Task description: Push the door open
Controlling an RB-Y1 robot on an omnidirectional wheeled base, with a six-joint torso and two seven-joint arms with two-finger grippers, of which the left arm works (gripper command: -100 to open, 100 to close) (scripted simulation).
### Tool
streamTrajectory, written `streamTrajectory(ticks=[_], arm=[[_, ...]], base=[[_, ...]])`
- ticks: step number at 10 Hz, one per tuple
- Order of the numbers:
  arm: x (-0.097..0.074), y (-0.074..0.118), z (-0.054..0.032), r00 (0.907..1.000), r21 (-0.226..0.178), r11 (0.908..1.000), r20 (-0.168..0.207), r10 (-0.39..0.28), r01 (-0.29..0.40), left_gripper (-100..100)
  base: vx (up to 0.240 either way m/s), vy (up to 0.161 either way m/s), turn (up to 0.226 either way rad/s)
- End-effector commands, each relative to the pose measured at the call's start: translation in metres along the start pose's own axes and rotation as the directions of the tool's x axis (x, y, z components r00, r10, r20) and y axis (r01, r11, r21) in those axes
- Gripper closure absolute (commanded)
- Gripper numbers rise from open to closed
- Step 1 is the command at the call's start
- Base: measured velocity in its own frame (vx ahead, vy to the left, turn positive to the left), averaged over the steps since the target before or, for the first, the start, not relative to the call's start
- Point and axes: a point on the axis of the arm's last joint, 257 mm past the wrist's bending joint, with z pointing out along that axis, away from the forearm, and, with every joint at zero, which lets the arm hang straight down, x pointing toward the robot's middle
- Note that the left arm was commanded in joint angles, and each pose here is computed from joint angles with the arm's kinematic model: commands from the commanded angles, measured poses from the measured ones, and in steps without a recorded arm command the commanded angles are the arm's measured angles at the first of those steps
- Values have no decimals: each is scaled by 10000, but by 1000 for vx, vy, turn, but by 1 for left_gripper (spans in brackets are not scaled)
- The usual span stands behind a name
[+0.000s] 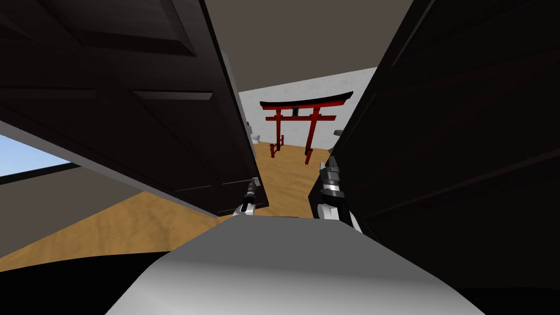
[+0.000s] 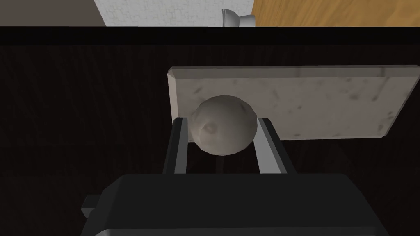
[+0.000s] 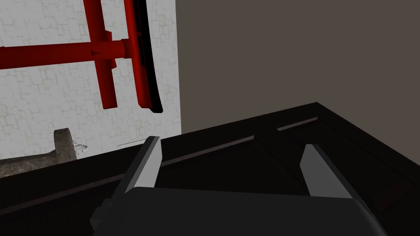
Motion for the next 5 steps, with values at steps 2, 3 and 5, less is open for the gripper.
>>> streamTrajectory(ticks=[2, 3, 5], arm=[[-149, -60, 43, 9997, 249, 9997, 241, 84, -90, 100], [-257, -62, 39, 9986, 247, 9997, 528, 77, -90, 100], [-364, -64, 32, 9967, 243, 9997, 813, 65, -85, 100]], base=[[66, -15, 5], [119, -25, 31], [155, -33, 32]])
